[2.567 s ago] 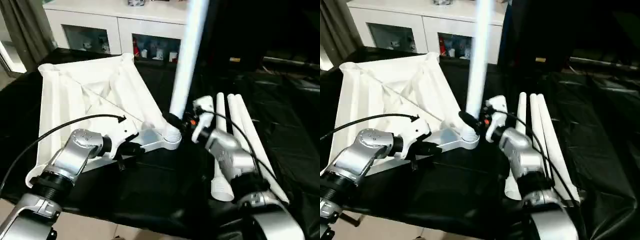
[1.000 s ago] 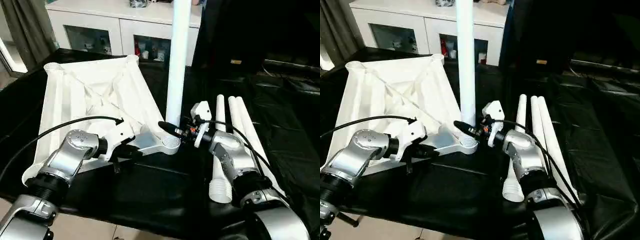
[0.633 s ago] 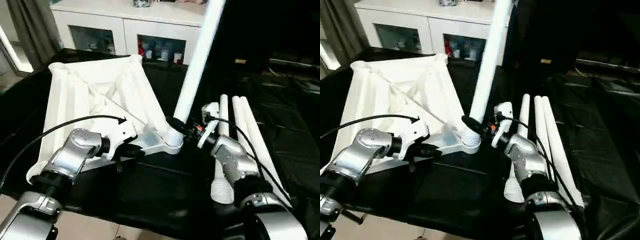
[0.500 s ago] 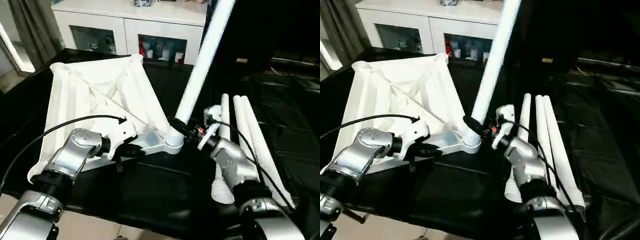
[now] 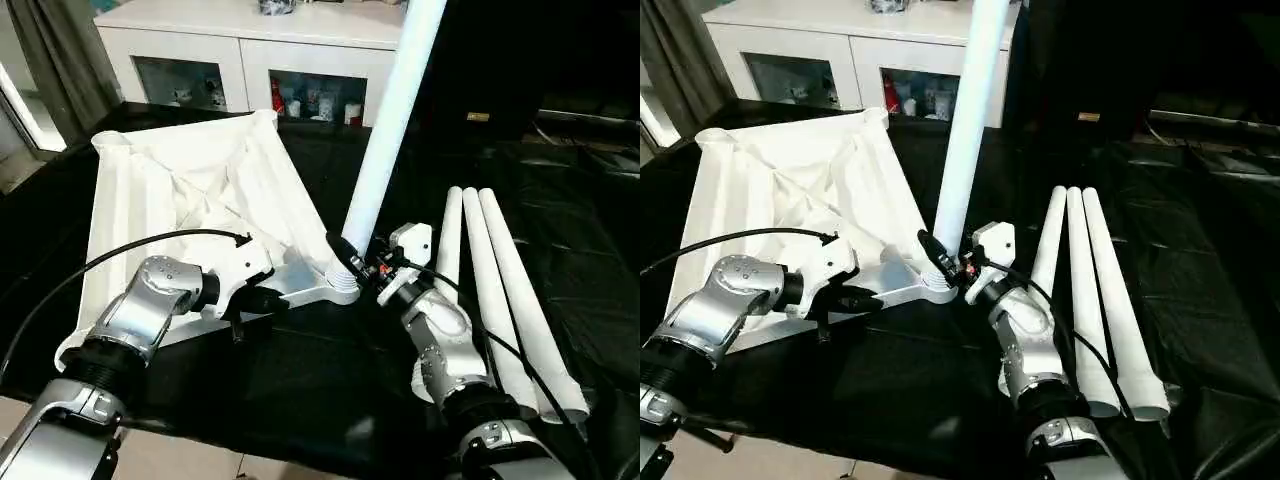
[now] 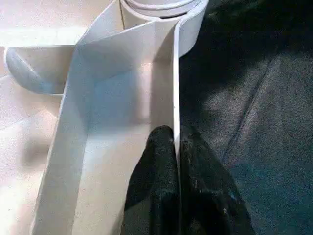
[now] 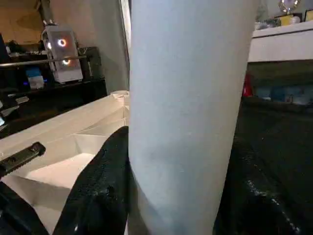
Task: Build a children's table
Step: Move to table
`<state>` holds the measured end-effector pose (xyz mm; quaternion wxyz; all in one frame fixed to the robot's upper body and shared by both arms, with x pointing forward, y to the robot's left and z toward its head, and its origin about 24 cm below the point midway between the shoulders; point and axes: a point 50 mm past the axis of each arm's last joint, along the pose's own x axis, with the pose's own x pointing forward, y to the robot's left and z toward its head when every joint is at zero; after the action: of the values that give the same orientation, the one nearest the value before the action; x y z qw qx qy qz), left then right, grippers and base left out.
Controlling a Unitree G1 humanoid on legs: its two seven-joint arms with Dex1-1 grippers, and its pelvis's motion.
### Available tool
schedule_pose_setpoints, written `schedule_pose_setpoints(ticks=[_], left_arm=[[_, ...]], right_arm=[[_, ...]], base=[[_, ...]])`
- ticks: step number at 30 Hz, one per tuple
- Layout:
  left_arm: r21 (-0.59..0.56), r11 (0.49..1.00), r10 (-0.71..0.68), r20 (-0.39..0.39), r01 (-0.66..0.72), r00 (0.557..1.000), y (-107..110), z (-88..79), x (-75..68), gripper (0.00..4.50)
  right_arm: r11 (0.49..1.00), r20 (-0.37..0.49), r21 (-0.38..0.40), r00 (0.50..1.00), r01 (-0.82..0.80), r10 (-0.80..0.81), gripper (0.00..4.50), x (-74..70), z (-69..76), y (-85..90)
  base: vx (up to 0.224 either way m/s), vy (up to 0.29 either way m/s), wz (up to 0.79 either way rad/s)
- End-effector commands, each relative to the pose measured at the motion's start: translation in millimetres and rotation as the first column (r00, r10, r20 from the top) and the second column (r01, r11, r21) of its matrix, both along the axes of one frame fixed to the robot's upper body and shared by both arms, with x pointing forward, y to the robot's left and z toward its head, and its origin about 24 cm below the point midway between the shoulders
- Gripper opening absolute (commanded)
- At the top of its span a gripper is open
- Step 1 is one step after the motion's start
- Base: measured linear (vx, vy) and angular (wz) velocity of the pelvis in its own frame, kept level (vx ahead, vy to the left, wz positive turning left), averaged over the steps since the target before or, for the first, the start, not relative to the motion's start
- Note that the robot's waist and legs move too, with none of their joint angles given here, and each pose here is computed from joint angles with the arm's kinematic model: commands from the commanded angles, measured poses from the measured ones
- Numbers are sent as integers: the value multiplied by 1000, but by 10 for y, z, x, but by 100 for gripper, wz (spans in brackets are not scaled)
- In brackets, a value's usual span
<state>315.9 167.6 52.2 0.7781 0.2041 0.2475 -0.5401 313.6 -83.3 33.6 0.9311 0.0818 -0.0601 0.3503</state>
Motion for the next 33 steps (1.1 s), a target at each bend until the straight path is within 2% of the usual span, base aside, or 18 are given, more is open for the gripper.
schedule_pose_setpoints(ticks=[1,7,9,10,17,21,22,23,25,28,31,33], left_arm=[[-32,999,-15,100,18,995,-47,244,94,0],[-39,999,-8,98,12,995,-51,189,54,0],[-44,999,5,106,-1,994,-58,183,63,0],[-47,999,18,116,-12,993,-62,172,77,0],[-58,998,45,138,-38,989,-79,178,118,0],[-61,997,53,147,-45,988,-70,195,142,0],[-60,998,40,146,-32,988,-69,199,133,0],[-60,998,40,146,-32,988,-69,199,133,0],[-64,998,17,141,-8,990,-71,206,116,0],[-63,998,-4,134,13,991,-72,205,97,0],[-63,997,-44,120,52,992,-67,197,57,0],[-64,996,-48,118,56,992,-66,197,50,0]], right_arm=[[997,-193,-82,981,-4,-12,188,-199,-448,-63],[996,-175,-93,985,-15,-1,188,-177,-410,-113],[996,-150,-91,989,3,-17,188,-157,-367,-153],[997,-105,-78,994,27,-35,188,-124,-279,-207],[996,-52,-76,998,41,-45,188,-120,-196,-291],[992,-110,-123,994,-15,1,188,-213,-330,-317],[987,-156,-137,986,-78,57,188,-232,-376,-273],[987,-156,-137,986,-78,57,188,-232,-376,-273],[971,-219,-156,965,-182,146,188,-233,-407,-197],[960,-232,-162,955,-227,187,188,-181,-367,-163],[913,-257,-210,921,-350,293,188,-35,-233,-130],[900,-264,-225,913,-372,311,188,-1,-200,-132]], base=[[0,0,0],[0,0,0],[0,0,0],[0,0,0],[0,0,0],[0,0,0],[0,0,0],[0,0,0],[0,0,0],[0,0,0],[0,0,0],[0,0,0]])
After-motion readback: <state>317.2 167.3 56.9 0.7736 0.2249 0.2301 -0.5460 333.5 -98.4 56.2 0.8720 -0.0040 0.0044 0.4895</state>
